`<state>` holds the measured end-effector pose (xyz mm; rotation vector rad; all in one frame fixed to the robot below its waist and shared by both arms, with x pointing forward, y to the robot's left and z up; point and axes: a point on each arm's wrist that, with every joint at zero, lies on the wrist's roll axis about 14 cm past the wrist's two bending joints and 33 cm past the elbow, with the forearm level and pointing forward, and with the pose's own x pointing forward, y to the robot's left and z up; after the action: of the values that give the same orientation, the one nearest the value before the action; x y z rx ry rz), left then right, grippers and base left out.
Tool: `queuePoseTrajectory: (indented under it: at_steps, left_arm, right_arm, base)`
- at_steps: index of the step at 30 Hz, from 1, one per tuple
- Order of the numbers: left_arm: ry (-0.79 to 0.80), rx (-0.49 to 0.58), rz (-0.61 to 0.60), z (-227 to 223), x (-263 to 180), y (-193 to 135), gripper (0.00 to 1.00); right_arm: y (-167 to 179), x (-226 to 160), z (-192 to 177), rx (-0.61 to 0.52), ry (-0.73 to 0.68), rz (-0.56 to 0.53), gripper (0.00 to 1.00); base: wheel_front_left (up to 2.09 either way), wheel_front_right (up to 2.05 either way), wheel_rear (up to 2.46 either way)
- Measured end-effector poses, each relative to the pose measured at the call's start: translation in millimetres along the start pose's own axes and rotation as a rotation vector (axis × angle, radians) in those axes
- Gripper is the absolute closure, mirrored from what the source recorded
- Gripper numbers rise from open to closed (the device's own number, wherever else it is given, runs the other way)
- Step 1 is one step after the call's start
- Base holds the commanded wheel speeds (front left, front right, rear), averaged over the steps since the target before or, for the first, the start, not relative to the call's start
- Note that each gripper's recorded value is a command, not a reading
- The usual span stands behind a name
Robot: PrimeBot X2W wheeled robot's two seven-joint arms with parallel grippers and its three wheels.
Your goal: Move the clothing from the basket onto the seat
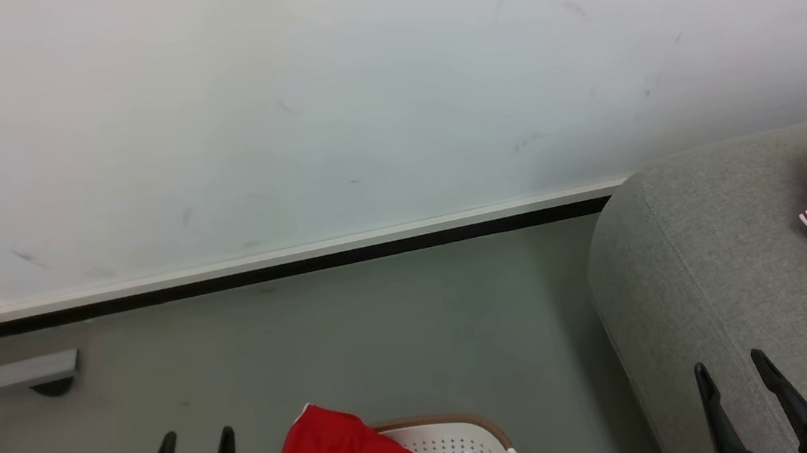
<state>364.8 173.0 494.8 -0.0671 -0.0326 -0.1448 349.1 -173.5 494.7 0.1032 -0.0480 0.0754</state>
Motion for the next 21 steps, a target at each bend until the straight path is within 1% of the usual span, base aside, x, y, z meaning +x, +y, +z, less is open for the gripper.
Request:
queuePoseTrajectory:
  at_steps: [6,12,16,21]
  left_arm:
    - [0.017,0.006,-0.014,-6,5,-3,0.0]
    - [0.075,0.011,-0.083,-25,15,-21,0.0]
    - [0.136,0.025,-0.148,-46,33,-38,0.0]
    - [0.267,0.083,-0.229,-85,65,-54,0.0]
  right_arm:
    - [-1,1,-2,0.0,0.006,-0.002,0.0]
    - [-8,5,1,-0.006,-0.003,-0.022,0.0]
    - [-14,15,4,-0.014,-0.009,-0.035,0.0]
    - [-27,31,0,-0.026,-0.001,-0.066,0.0]
  base:
    - [0.0,0.0,0.0]
    - [0.0,0.0,0.0]
    - [0.0,0.0,0.0]
    - [0.0,0.0,0.0]
